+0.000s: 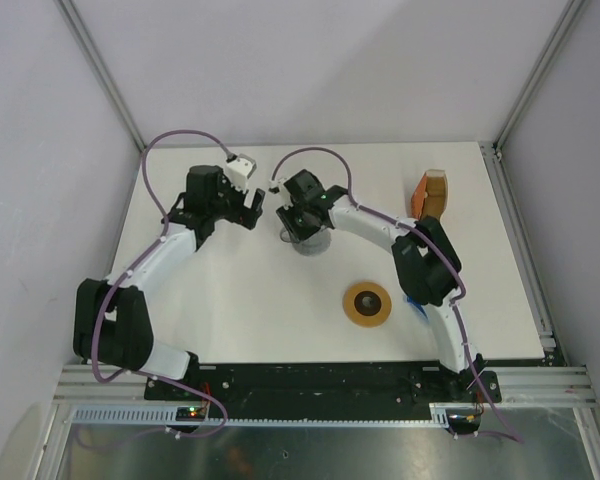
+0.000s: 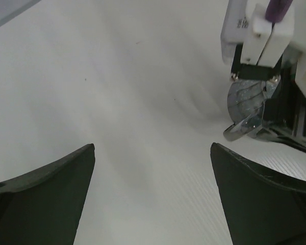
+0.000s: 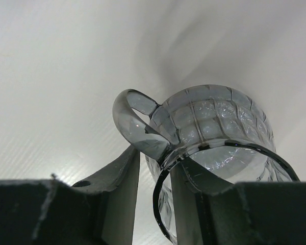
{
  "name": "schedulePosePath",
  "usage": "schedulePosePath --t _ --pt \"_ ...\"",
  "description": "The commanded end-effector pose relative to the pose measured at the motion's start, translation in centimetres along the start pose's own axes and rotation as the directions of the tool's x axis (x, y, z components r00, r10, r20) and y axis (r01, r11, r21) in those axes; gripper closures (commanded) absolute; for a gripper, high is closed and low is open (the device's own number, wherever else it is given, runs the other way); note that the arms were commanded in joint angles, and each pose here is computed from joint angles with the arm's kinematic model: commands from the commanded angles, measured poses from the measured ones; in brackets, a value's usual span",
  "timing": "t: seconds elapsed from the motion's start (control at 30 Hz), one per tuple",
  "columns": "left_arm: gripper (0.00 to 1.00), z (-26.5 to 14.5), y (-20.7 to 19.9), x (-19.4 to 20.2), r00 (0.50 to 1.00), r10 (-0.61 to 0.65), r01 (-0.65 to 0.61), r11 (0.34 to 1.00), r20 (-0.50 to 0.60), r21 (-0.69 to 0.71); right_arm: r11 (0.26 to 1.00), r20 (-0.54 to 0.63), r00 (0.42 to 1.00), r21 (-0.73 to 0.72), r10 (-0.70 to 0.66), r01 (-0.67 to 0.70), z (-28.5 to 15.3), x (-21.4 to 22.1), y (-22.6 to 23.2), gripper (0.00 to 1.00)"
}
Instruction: Place the coffee filter in the dripper
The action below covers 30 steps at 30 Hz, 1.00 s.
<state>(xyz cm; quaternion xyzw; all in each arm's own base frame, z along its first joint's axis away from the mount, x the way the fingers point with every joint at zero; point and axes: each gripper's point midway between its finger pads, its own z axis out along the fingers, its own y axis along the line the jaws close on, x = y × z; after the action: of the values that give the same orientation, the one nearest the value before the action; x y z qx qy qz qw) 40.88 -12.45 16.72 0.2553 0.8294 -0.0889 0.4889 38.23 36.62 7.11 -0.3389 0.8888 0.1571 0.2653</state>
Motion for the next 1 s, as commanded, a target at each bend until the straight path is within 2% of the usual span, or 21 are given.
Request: schedulePosePath --t 0.0,0.2,0.3,0.43,0.63,0.73,0.83,0.93,0.97 --pt "0.00 -1.3 0.5 -1.0 0.999 0.014 -0.013 1.000 0.043 -0.024 1.000 0.112 0.994 0.004 0.017 -0.017 -2.2 -3.0 2.5 0.65" --pt "0.00 -1.4 0.5 -0.6 0.999 0.012 -0.011 1.000 0.037 -0.026 0.988 0.108 0.987 -0.082 -0.119 0.129 -3.4 -2.6 6.2 0.67" --pt "0.00 -1.5 0.6 -0.5 0.999 0.010 -0.009 1.000 0.039 -0.028 0.984 0.089 0.987 -0.106 -0.133 0.142 -3.8 -1.8 7.0 0.67" --pt "0.00 -1.5 0.8 -0.6 0.999 0.009 -0.008 0.999 0.038 -0.031 0.984 0.100 0.989 -0.133 -0.105 0.117 -4.4 -2.1 7.7 0.59" --pt "0.00 -1.5 1.1 -1.0 0.999 0.011 -0.009 0.999 0.046 -0.040 0.983 0.214 0.973 -0.142 -0.086 0.118 -7.5 -5.7 8.4 0.48" --pt "0.00 -1.7 1.2 -1.1 0.999 0.011 -0.009 0.999 0.049 -0.044 0.989 0.293 0.954 -0.106 -0.069 0.104 -10.8 -7.8 7.0 0.44" --pt "0.00 -1.7 1.2 -1.1 0.999 0.012 -0.010 0.999 0.050 -0.044 0.995 0.361 0.933 -0.099 0.005 0.033 -14.1 -8.6 4.1 0.44" --pt "0.00 -1.7 1.2 -1.0 0.999 0.010 -0.008 0.999 0.048 -0.043 0.993 0.447 0.887 -0.050 0.115 -0.103 -18.0 -8.3 -1.9 0.45" --pt "0.00 -1.6 1.1 -0.9 0.999 0.008 -0.006 0.999 0.046 -0.041 0.986 0.455 0.876 -0.031 0.162 -0.166 -18.6 -7.3 -4.1 0.48"
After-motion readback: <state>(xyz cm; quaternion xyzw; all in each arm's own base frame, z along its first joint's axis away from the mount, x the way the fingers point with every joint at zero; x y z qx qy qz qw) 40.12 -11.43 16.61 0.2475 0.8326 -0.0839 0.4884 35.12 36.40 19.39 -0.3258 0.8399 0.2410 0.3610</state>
